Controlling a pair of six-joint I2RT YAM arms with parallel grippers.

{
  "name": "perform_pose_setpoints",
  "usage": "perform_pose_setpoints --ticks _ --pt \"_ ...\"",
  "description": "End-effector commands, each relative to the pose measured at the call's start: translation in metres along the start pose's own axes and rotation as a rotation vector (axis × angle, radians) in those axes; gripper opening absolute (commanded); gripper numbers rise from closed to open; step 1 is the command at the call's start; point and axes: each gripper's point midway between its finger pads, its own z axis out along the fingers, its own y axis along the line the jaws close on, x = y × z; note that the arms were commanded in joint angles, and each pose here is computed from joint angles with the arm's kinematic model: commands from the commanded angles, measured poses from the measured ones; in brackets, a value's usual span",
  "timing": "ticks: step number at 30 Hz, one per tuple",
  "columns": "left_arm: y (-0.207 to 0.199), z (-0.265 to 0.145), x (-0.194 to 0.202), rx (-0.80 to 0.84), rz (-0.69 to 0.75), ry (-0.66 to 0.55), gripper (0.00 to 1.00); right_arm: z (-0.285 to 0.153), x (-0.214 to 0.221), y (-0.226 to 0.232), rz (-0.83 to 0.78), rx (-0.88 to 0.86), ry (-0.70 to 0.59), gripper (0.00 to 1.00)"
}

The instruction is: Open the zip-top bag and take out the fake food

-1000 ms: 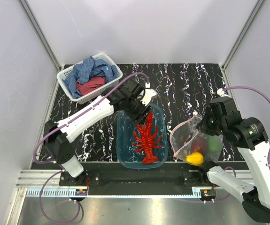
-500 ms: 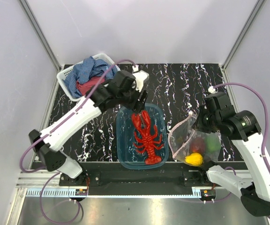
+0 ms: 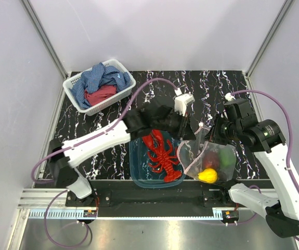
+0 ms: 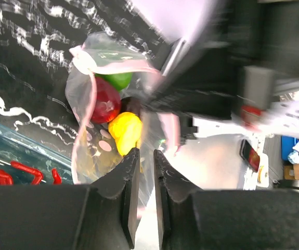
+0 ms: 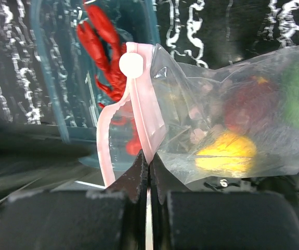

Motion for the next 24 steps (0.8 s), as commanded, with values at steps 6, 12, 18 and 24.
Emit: perform_pose_setpoints --ticks 6,12,18,24 --pt "0.014 0.050 0.010 -0.033 -0.063 0.059 0.13 -0.019 -0.031 0.030 0.073 -0.110 -0.120 0.00" --pt "0.008 0.075 0.038 -0.014 -0.045 0.135 0.11 -0.017 -0.036 0.025 0.157 -0.073 -0.148 0.00" --pt "0.013 0.085 0.059 -0.022 -0.061 0.198 0.19 -0.012 -0.053 0.014 0.141 -0.001 -0.218 0.00" --pt "0.030 0.100 0.082 -0.053 -0.067 0.254 0.22 -0.005 -0.067 0.008 0.147 0.048 -0.272 0.00"
